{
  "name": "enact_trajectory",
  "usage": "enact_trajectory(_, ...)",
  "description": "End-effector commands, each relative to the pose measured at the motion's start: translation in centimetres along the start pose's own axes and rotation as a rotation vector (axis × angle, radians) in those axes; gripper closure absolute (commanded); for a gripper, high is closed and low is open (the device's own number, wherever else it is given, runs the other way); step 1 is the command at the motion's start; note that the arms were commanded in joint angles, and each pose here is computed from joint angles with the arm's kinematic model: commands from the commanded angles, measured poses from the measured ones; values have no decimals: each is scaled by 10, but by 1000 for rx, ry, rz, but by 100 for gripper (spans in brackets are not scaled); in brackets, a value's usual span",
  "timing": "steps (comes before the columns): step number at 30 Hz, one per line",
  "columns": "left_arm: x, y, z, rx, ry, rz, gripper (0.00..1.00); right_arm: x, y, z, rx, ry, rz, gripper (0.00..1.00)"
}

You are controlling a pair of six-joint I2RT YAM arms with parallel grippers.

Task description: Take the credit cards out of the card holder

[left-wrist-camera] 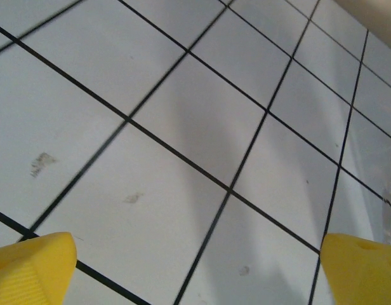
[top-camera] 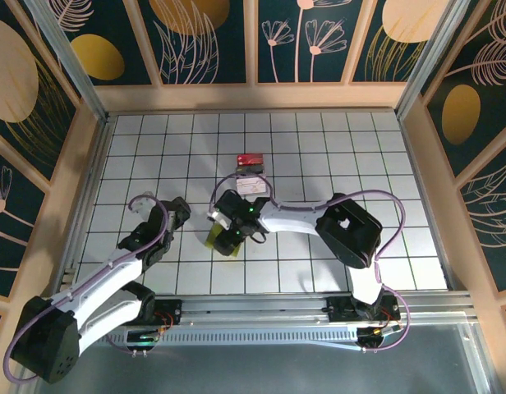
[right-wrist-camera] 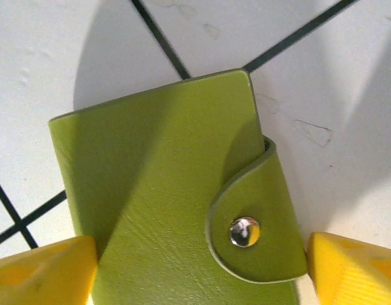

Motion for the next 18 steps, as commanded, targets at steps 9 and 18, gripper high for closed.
enact_trajectory(9, 44, -60, -5, 207, 364, -21, 30, 4, -41, -17, -54, -65, 349, 44)
enact_trajectory(18, 107, -62, -10, 273, 604, -82, 23, 1, -36, -28, -207, -107, 466, 51)
Point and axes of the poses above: each hand's point on the last joint's axis, 136 mm out from that joint toward the fingers, its own z axis out along the fingers, its own y axis along the line the jaws close on, x = y × z, the point moved 1 cm from there along -z, back along the fingers, and after that the axes turned 2 degrees about -z, right-handed, at the moved point
